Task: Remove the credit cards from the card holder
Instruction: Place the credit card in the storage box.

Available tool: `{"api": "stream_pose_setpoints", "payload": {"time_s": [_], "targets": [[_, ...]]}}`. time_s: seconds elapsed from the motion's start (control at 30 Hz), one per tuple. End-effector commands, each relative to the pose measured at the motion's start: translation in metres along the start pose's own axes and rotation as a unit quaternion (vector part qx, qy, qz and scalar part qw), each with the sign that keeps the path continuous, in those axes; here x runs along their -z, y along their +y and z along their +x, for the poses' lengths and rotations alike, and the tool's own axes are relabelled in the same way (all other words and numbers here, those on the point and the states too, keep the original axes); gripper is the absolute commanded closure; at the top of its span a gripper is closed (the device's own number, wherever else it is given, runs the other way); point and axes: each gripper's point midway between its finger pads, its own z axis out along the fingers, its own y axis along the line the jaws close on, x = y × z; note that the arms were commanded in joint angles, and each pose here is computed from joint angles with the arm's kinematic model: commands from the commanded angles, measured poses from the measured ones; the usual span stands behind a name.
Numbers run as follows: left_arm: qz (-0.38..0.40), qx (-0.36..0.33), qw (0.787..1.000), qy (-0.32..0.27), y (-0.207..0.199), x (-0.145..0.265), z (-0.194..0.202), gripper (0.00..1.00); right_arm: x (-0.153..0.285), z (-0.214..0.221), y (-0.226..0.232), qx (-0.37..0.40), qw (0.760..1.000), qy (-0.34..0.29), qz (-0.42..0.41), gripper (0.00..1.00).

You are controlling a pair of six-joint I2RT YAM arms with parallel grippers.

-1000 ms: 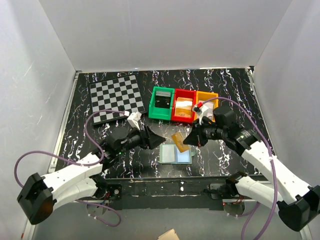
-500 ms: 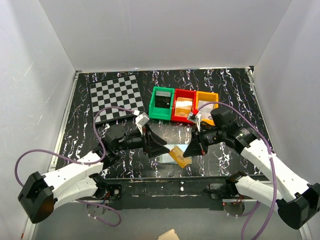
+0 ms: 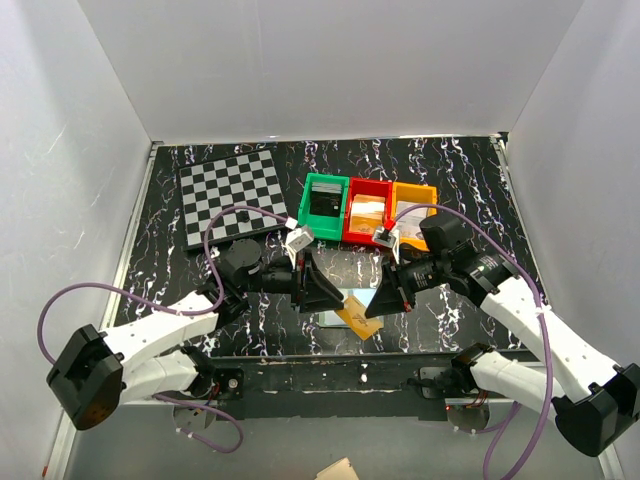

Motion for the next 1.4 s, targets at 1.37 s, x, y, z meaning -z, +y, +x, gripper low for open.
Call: {"api": "stream_pose_setpoints", "payload": {"time_s": [1.37], "targets": [[0.046,0.006,0.999,0.018,-0.012,-0.002,0.013,1.00,0.001,-0.026,0.013,0.029,0.999,-0.040,-0.016,0.94]]}}
